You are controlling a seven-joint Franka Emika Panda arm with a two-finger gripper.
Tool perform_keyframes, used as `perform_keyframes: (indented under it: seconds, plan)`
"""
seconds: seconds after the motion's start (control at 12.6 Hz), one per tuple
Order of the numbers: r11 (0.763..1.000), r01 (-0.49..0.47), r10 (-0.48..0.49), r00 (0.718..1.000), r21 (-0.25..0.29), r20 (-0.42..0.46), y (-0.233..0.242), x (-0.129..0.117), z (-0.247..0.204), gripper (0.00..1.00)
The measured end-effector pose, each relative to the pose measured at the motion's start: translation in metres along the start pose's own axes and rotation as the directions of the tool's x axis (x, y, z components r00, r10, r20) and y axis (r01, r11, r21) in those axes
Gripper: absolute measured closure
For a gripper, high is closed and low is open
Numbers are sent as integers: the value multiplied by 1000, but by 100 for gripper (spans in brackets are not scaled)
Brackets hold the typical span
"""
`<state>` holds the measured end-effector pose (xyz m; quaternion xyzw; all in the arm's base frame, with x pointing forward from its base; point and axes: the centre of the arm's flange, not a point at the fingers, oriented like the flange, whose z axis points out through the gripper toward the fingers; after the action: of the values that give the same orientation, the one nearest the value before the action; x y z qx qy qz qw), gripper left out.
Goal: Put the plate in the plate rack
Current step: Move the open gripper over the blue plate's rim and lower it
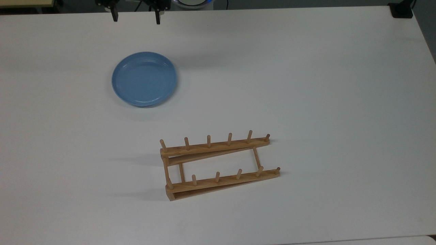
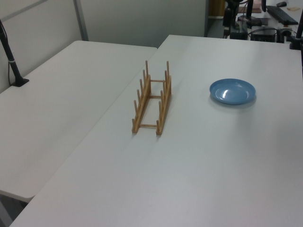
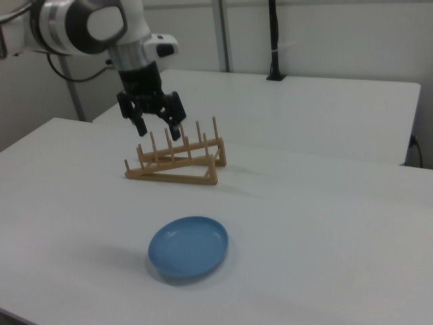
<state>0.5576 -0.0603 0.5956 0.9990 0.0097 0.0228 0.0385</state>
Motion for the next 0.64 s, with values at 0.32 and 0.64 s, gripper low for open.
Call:
perform_keyframes:
  seconds: [0.32, 0.64]
  plan:
    - [1000, 14, -14, 1000, -1, 27, 21, 4, 38, 0]
    - [998, 10, -12, 999, -55, -32, 39, 5, 101, 0]
